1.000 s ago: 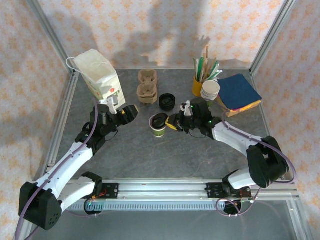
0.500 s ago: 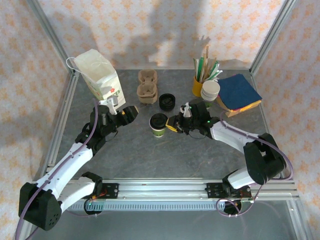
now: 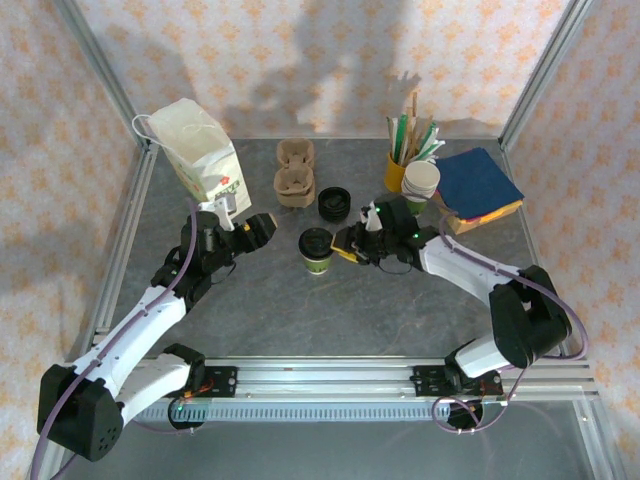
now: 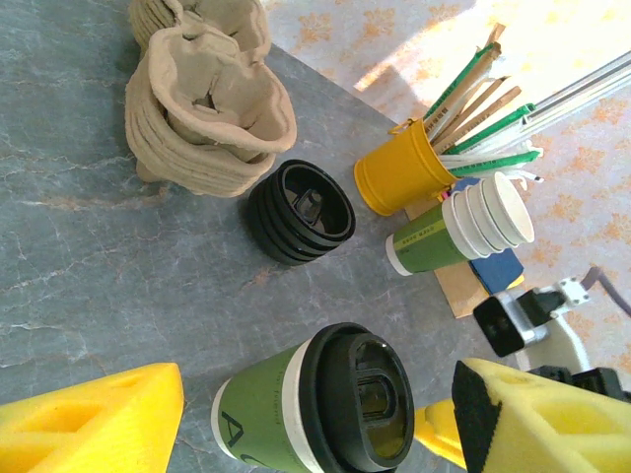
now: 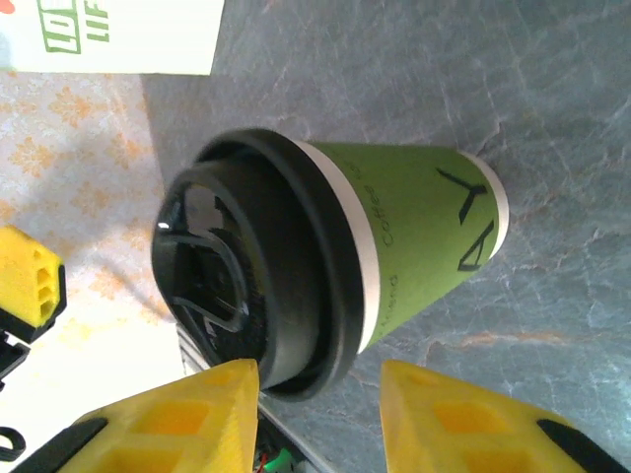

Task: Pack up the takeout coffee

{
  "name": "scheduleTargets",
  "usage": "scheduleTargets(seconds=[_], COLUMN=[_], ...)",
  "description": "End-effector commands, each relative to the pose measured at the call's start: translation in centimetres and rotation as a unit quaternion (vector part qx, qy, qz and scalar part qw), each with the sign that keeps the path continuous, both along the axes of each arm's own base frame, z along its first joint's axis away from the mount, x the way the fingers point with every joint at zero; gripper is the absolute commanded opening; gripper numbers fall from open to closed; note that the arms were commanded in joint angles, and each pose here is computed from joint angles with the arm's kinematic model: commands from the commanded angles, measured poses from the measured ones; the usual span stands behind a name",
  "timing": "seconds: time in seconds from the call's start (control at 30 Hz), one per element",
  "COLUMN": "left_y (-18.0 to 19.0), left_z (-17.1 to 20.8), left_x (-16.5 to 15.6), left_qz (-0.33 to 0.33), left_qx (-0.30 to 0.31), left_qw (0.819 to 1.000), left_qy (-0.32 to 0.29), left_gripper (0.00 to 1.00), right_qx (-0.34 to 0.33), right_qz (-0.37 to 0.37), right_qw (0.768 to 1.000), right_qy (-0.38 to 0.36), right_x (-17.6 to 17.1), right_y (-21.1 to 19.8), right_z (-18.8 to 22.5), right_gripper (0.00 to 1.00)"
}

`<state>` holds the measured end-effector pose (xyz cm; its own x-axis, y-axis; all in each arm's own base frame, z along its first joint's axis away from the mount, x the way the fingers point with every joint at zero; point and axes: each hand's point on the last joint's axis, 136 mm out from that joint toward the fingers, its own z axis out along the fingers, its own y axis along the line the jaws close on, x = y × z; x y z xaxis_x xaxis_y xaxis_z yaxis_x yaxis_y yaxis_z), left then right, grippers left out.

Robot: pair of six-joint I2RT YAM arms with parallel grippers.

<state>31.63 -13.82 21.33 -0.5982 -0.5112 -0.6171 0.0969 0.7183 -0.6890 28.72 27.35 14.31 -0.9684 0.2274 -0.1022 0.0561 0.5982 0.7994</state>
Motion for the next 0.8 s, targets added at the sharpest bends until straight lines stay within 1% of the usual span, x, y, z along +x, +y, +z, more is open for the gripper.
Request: scheduleTargets(seconds=[0.0, 0.13, 0.27, 0.4, 0.5, 0.6, 0.77], left_y=[-0.4, -0.5, -1.0, -2.6, -4.2, -5.9, -8.4], left_z=[0.6, 0.7, 0.5, -0.1, -0.7, -1.3, -2.7], left_x=[0.0, 0.1, 0.3, 0.5, 0.7, 0.8, 1.0], left_qz=[-0.008, -0.01, -0.023, -0.06, -0.097, -0.13, -0.173], left_qx=[-0.003, -0.003, -0.006, -0.026, -0.045, -0.052, -0.053], left_qw=[1.0, 1.0, 1.0, 0.998, 0.994, 0.989, 0.98], left_qy=[-0.013, -0.013, -0.004, 0.014, 0.033, 0.051, 0.078], left_gripper=[0.74, 0.76, 0.84, 0.91, 0.93, 0.94, 0.94], right_qx=[-0.028, -0.027, -0.027, -0.015, -0.007, -0.001, 0.002], right_qz=[-0.001, 0.0, 0.007, 0.01, 0.009, 0.007, 0.006], right_qw=[0.999, 0.998, 0.996, 0.994, 0.994, 0.994, 0.994], right_qy=[-0.033, -0.054, -0.082, -0.104, -0.106, -0.109, -0.108], right_x=[0.6, 1.2, 1.8, 2.0, 2.0, 2.1, 2.0], right_y=[-0.5, -0.3, -0.1, 0.1, 0.2, 0.2, 0.2], right_z=[1.4, 2.6, 3.4, 3.8, 3.6, 3.5, 2.9], right_gripper=[0.37, 0.38, 0.38, 0.4, 0.48, 0.51, 0.52])
